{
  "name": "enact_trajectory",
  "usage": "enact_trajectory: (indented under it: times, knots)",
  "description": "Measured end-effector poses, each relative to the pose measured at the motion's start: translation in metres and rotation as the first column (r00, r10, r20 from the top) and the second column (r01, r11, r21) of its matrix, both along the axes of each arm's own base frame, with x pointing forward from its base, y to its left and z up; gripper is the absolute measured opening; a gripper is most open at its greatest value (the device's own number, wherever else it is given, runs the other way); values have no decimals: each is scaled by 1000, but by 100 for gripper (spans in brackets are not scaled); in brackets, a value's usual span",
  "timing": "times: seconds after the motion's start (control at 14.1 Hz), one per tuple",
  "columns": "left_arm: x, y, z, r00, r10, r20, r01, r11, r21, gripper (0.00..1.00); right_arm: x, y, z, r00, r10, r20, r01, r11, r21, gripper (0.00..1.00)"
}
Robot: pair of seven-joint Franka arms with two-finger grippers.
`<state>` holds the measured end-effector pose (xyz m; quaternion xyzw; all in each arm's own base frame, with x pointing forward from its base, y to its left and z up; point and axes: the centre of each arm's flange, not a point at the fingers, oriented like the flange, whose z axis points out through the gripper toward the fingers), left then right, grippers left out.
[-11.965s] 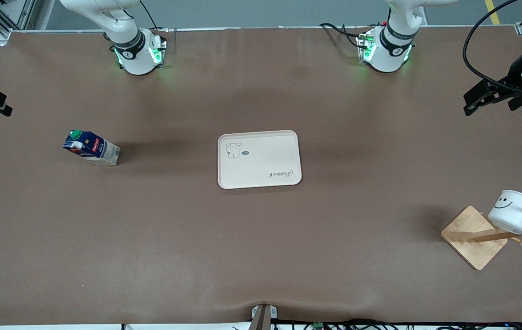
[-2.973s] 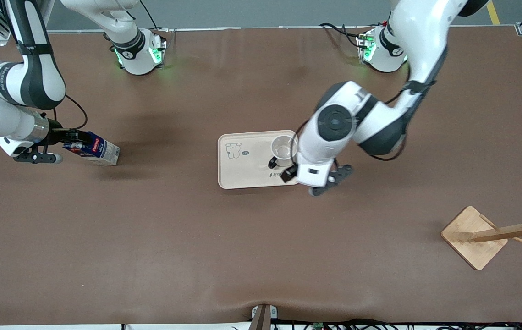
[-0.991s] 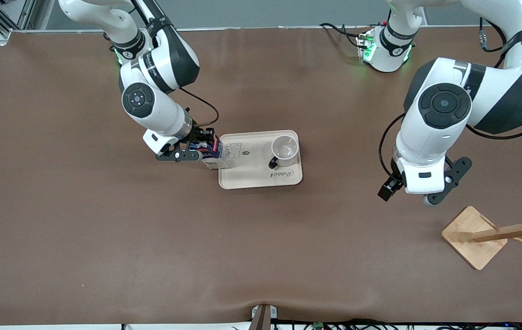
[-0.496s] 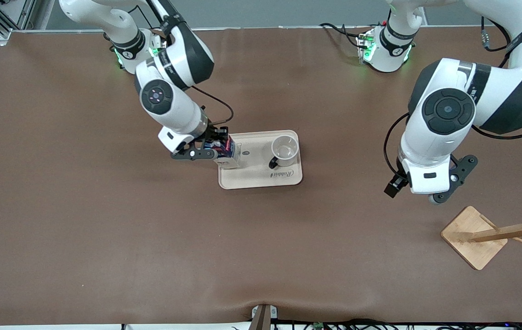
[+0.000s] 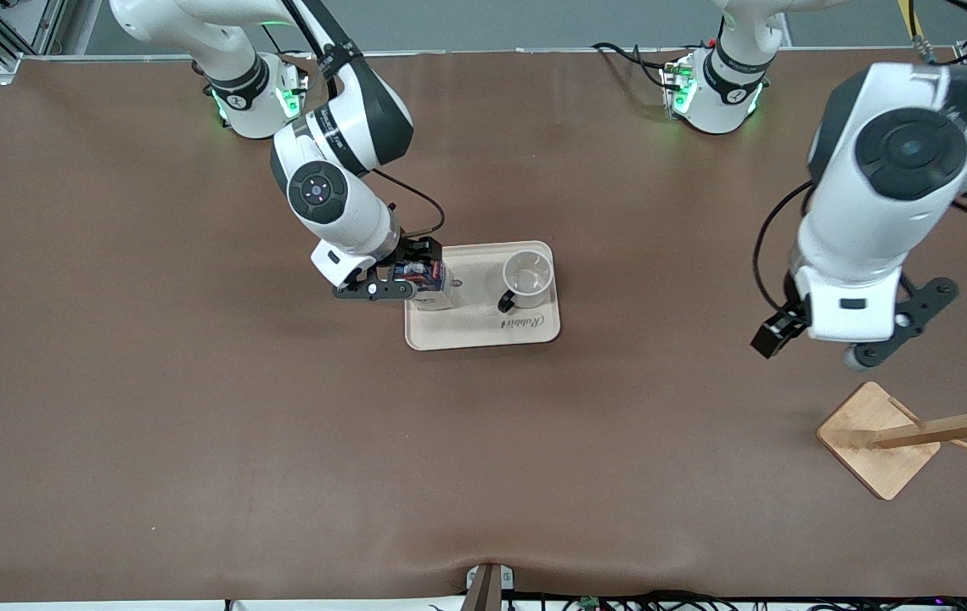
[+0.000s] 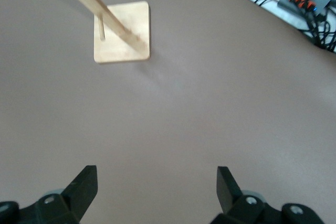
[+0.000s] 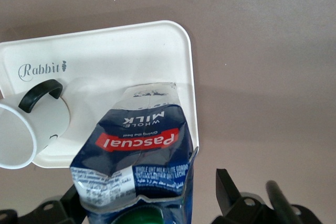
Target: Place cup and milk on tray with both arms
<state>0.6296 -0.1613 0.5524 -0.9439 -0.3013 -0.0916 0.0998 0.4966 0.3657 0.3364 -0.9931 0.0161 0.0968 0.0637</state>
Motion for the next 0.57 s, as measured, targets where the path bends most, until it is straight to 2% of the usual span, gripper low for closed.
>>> enact_trajectory:
  times: [0.21, 0.42, 0.57]
  knots:
    - [-11, 19, 38, 998, -54, 26, 54, 999, 8, 100, 0, 1, 1, 1000, 1, 2, -1, 1000, 1, 100]
    - [-30, 60, 72, 989, -144, -27, 144, 990, -13, 100, 2, 2, 7, 1000, -4, -1, 4, 1000, 2, 100]
    - [-41, 92, 89, 970, -234, -68, 233, 972, -32, 100, 4, 6, 22, 1000, -16, -27, 15, 1000, -6, 100]
